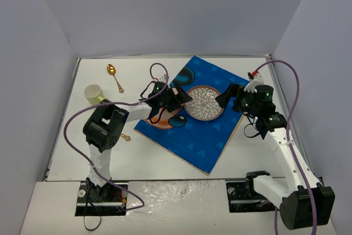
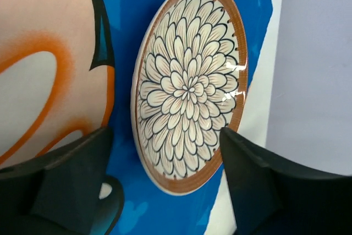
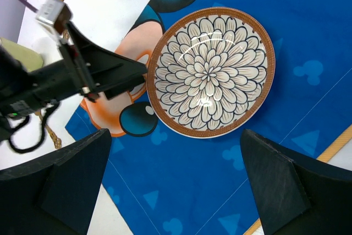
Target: Set the dinner table for one person
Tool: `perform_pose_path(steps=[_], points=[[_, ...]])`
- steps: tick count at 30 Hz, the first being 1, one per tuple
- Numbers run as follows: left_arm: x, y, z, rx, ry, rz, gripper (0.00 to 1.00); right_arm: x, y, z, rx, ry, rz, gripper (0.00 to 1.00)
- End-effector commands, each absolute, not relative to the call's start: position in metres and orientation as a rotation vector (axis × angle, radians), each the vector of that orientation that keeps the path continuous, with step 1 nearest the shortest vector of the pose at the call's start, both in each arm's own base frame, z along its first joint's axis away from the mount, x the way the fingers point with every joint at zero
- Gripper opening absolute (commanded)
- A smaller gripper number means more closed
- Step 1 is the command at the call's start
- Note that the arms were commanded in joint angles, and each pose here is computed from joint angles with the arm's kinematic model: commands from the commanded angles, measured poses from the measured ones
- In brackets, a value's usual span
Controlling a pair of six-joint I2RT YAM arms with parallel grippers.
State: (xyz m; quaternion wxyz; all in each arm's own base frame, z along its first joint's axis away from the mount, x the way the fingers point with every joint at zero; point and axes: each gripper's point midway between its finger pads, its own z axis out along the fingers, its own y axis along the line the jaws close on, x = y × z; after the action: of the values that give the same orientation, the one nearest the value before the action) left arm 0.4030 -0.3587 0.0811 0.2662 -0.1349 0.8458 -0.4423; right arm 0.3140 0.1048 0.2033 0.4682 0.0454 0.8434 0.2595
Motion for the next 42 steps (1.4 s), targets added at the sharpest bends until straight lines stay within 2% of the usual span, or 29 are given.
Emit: perform_pose_path(steps=[1,5,8,14,19,25,34,39,42], points=[[0.412,-0.315,0.154,-0.224,2.223,-1.045,0.81,0.323,0.109,0.232,0.036,1.986,0.636,1.00],[0.400,-0.244,0.183,-0.059,2.307,-0.700,0.96,0.326,0.111,0.241,0.002,1.969,0.631,1.00],[0.402,-0.191,0.228,0.036,2.285,-0.510,0.97,0.328,0.114,0.245,-0.032,1.966,0.635,1.00],[0.407,-0.056,0.273,0.091,2.300,-0.111,0.97,0.333,0.127,0.251,-0.080,1.971,0.691,1.00],[0.422,0.048,0.248,-0.057,2.390,0.050,0.95,0.335,0.146,0.248,-0.140,1.988,0.723,1.00],[0.438,0.094,0.210,-0.111,2.494,0.077,0.88,0.331,0.166,0.246,-0.209,2.003,0.758,1.00],[0.464,0.122,0.166,-0.218,2.551,0.025,0.70,0.330,0.174,0.239,-0.237,2.019,0.762,1.00],[0.471,0.121,0.157,-0.219,2.547,0.004,0.42,0.329,0.175,0.236,-0.241,2.026,0.758,1.00],[0.474,0.117,0.152,-0.209,2.548,-0.032,0.34,0.330,0.174,0.233,-0.239,2.032,0.748,1.00]])
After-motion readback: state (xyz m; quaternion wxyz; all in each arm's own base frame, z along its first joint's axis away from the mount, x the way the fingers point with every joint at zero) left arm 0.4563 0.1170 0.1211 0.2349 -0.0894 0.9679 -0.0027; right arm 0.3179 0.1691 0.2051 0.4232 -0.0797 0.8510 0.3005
